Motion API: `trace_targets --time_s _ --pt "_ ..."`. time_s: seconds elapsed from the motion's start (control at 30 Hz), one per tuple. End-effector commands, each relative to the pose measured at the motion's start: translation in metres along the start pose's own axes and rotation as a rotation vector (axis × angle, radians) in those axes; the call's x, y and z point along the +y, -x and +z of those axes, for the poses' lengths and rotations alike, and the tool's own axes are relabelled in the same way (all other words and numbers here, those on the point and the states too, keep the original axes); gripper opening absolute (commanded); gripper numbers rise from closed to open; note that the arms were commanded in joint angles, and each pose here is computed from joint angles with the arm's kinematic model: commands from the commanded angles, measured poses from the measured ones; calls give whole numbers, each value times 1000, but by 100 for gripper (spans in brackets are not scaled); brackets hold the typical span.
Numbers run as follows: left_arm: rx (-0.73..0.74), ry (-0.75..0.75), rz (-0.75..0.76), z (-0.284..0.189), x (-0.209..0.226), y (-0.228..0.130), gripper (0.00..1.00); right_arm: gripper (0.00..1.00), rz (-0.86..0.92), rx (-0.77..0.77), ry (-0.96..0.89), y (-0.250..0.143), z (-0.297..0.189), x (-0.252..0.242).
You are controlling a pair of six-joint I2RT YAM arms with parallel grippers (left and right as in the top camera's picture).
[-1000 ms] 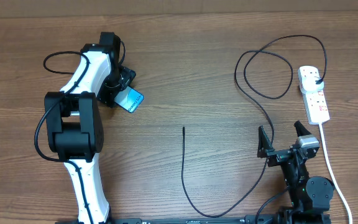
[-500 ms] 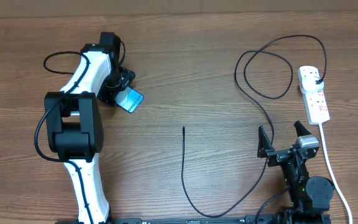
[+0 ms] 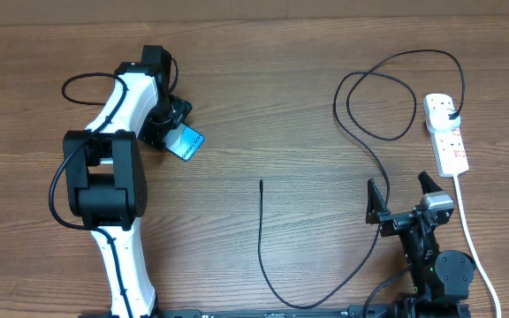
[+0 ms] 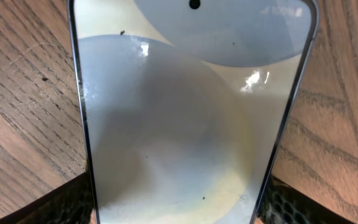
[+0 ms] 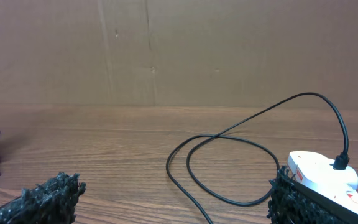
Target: Plug charger to phone and switch on socket
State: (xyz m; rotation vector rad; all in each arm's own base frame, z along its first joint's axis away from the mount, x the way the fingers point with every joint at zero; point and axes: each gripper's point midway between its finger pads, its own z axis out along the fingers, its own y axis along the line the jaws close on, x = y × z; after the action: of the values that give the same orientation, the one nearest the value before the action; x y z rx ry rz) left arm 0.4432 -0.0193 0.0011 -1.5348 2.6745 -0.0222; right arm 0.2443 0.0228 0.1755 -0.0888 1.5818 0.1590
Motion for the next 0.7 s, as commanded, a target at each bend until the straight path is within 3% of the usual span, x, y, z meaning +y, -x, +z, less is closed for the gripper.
trace_targets --time_s 0.0,0.1,0.5,0.67 --pt "59 29 21 25 5 -15 82 100 -5 -1 -2 -2 0 0" --pt "59 29 21 25 5 -15 77 100 -5 -1 -2 -2 0 0" --pt "59 30 21 25 6 -16 74 100 -5 -1 -2 -2 0 0" --pt "59 30 22 25 6 -16 52 100 -5 -1 -2 -2 0 0"
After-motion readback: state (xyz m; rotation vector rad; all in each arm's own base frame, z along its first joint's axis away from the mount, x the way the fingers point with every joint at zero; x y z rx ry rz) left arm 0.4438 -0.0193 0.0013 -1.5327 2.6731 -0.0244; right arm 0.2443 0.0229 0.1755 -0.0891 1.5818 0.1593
